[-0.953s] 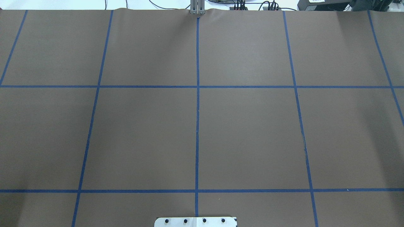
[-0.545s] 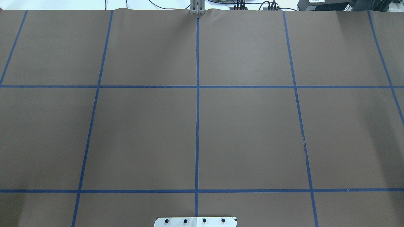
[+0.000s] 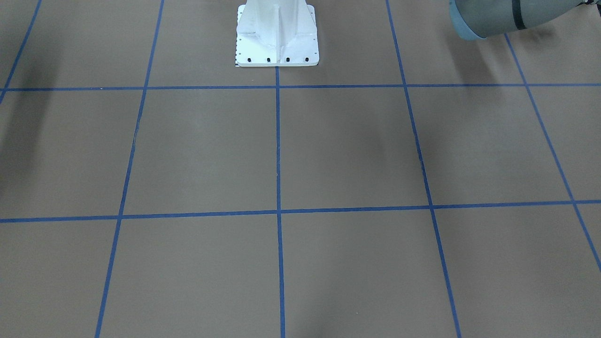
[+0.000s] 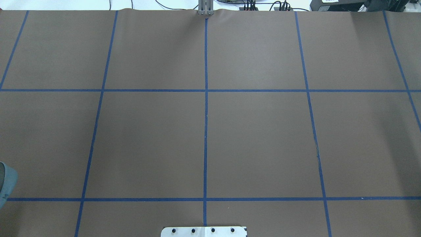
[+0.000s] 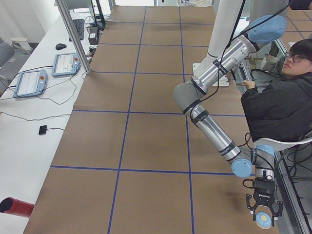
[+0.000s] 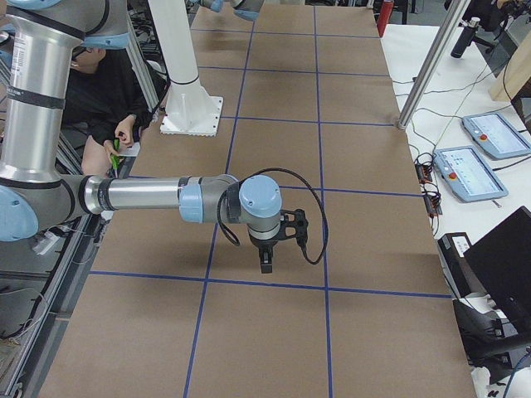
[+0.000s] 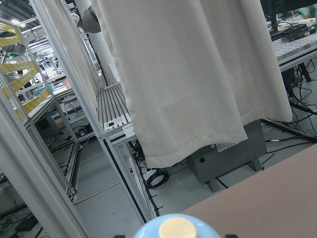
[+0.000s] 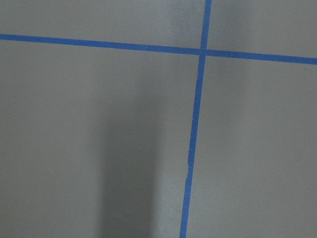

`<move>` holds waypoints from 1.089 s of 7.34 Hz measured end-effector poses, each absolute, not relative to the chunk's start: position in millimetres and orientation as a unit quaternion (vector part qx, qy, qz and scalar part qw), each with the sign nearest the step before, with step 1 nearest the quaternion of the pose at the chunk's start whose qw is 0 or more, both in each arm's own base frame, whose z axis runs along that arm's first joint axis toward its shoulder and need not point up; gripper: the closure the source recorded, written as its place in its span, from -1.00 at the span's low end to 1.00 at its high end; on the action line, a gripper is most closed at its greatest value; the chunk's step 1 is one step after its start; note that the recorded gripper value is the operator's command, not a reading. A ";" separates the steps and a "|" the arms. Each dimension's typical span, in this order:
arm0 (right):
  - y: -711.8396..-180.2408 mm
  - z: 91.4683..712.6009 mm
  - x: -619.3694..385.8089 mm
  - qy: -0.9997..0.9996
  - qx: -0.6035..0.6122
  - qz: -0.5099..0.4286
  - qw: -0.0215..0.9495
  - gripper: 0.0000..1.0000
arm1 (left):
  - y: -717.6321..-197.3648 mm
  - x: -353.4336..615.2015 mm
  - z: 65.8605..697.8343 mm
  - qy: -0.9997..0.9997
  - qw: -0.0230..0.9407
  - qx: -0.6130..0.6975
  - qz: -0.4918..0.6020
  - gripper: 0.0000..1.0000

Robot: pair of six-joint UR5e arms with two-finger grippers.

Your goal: Place and press bell with both arms

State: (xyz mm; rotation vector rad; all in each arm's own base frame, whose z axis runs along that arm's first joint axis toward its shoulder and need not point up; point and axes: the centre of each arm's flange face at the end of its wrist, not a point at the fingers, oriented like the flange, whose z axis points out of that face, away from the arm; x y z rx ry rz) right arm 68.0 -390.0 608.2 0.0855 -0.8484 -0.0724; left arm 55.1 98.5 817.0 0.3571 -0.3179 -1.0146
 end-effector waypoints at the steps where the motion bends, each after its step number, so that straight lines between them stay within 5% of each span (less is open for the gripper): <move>1: -390.0 608.5 68.0 -0.411 0.041 -0.035 0.910 -1.00 | 106.4 49.1 810.6 -0.156 0.856 0.167 -0.464 1.00; 8: -390.0 608.8 67.6 -0.412 0.040 -0.035 0.910 -1.00 | 156.7 -4.7 738.2 -0.176 0.914 0.177 -0.319 1.00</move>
